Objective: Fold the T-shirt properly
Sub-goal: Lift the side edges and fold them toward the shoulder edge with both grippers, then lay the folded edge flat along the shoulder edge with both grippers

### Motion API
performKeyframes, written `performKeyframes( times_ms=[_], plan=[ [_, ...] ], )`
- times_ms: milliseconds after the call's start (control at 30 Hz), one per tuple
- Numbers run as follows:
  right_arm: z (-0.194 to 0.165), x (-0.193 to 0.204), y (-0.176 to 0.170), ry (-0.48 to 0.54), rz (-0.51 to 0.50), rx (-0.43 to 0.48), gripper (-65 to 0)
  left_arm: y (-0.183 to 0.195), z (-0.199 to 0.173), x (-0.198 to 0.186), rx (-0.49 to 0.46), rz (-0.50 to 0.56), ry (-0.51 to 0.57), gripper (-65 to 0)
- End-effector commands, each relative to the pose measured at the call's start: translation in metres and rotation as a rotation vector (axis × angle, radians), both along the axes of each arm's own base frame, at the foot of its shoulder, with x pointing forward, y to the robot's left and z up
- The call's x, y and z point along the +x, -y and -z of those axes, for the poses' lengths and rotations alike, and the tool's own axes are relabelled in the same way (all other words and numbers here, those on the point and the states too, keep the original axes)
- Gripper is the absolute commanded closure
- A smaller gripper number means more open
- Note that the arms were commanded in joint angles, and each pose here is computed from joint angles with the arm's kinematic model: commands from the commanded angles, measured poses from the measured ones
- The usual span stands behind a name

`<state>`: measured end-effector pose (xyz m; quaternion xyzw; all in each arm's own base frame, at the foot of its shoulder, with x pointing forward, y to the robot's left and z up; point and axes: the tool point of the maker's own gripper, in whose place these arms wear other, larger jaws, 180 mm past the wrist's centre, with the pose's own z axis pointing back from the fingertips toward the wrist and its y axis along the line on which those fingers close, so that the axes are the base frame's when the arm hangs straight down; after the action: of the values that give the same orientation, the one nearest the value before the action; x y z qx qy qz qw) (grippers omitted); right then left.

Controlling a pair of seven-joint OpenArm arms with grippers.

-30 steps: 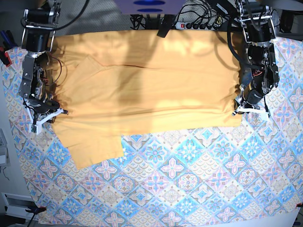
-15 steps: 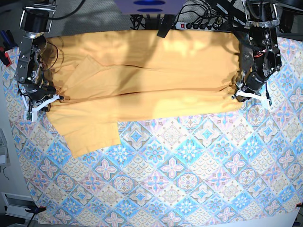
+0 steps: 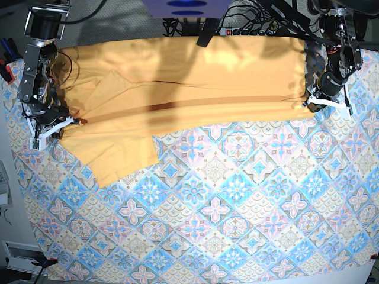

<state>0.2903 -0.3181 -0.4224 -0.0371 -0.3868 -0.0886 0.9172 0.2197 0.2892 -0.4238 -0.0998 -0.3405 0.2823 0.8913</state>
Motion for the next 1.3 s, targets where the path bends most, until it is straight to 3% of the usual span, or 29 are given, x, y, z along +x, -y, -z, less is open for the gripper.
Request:
performKeyframes(
  times_ms=[0,167,667,1267],
  plan=[
    [-0.015,0.006,0.014,0.043,0.012,-0.042,0.0,-0.008,-0.017,0.008,0.045,0.017,0.054,0.0],
    [-0.014,0.004,0.014,0.038,0.011,-0.042,0.0,0.007,-0.027,0.001,0.053,0.082,0.075,0.0],
    [-0.012,-0.010,0.010,0.023,-0.008,-0.052,0.0,0.012,0.004,-0.038,0.031,0.087,-0.043,0.0],
    [-0.007,-0.016,0.009,0.008,-0.011,-0.051,0.0,0.026,-0.014,-0.048,0.051,0.145,-0.024,0.0]
  ],
)
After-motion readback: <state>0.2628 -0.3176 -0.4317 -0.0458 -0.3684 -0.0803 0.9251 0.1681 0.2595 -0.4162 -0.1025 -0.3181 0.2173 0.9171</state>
